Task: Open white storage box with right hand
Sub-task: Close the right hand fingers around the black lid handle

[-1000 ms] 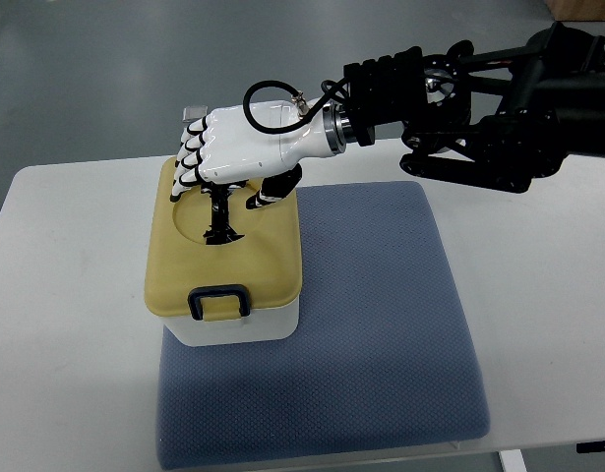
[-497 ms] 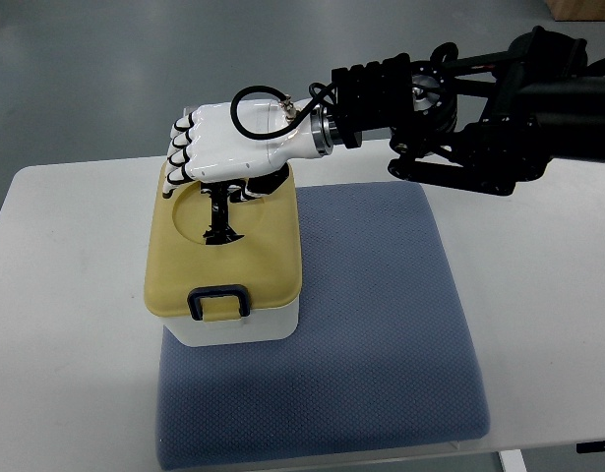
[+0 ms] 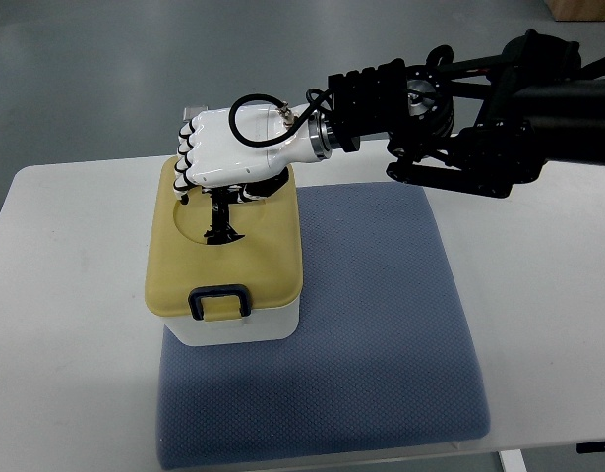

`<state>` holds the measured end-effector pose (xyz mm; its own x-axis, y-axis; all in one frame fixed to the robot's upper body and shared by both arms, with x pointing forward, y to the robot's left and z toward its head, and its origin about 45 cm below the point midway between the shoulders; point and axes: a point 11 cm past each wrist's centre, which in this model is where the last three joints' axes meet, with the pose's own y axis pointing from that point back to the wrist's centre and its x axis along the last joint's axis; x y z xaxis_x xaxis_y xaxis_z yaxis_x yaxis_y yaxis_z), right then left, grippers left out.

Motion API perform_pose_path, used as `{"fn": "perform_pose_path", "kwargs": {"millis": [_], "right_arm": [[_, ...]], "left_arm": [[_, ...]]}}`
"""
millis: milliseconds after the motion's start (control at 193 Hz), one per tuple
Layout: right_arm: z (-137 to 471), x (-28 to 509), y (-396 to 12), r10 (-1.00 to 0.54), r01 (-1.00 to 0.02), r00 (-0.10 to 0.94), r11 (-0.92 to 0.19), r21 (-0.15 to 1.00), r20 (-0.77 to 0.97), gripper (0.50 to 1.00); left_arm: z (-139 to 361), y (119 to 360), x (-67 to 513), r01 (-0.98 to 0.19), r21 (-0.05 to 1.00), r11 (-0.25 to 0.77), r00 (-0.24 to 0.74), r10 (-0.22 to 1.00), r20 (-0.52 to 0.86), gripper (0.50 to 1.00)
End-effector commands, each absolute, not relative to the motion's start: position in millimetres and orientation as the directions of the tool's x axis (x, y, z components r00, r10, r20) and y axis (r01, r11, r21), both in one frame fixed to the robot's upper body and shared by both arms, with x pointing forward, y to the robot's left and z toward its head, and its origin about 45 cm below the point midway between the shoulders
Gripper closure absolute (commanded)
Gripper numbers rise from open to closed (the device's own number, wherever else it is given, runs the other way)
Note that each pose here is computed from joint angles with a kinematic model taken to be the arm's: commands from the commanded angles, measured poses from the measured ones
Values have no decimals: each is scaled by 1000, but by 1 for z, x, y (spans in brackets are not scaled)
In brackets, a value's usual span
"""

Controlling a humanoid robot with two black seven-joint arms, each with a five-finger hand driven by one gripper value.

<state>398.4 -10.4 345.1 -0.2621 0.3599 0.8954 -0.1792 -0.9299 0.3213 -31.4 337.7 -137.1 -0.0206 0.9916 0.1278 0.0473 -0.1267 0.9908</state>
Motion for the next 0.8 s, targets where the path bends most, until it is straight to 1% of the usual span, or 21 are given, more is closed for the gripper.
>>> {"fn": "perform_pose_path", "kwargs": {"millis": [0, 135, 244, 264, 301, 347, 404, 487, 544, 684, 746, 793], "right_arm": [[345, 401, -13, 367, -186, -268, -927, 326, 891, 810], [342, 404, -16, 383, -197, -267, -920, 339, 884, 816], [342, 404, -17, 382, -196, -270, -920, 338, 884, 842], [342, 404, -17, 380, -196, -272, -921, 336, 884, 850], [341, 404, -18, 381, -197, -271, -921, 336, 884, 879], [342, 404, -18, 379, -196, -272, -922, 335, 884, 887], [342, 404, -18, 378, -196, -273, -922, 334, 885, 918], [342, 404, -18, 372, -192, -276, -925, 328, 886, 922], [341, 404, -18, 369, -191, -276, -926, 325, 888, 938], [340, 403, -18, 364, -185, -277, -928, 323, 889, 955], [340, 402, -18, 355, -181, -283, -932, 314, 891, 969], [341, 402, -17, 346, -178, -288, -935, 306, 893, 989]], "left_arm": [[-137, 338, -31, 47, 991, -126, -21, 992, 127, 500], [-137, 338, -31, 47, 991, -126, -21, 992, 127, 500], [-137, 338, -31, 47, 991, -126, -21, 992, 127, 500], [-137, 338, -31, 47, 991, -128, -21, 991, 129, 500], [-137, 338, -31, 47, 991, -128, -21, 991, 129, 500], [-137, 338, -31, 47, 991, -126, -21, 992, 127, 500], [-137, 338, -31, 47, 991, -126, -21, 992, 127, 500], [-137, 338, -31, 47, 991, -128, -21, 991, 129, 500], [-137, 338, -31, 47, 991, -128, -21, 991, 129, 500], [-137, 338, -31, 47, 991, -126, -21, 992, 127, 500], [-137, 338, -31, 47, 991, -128, -21, 991, 129, 500], [-137, 338, -31, 47, 991, -128, -21, 991, 129, 500]]}}
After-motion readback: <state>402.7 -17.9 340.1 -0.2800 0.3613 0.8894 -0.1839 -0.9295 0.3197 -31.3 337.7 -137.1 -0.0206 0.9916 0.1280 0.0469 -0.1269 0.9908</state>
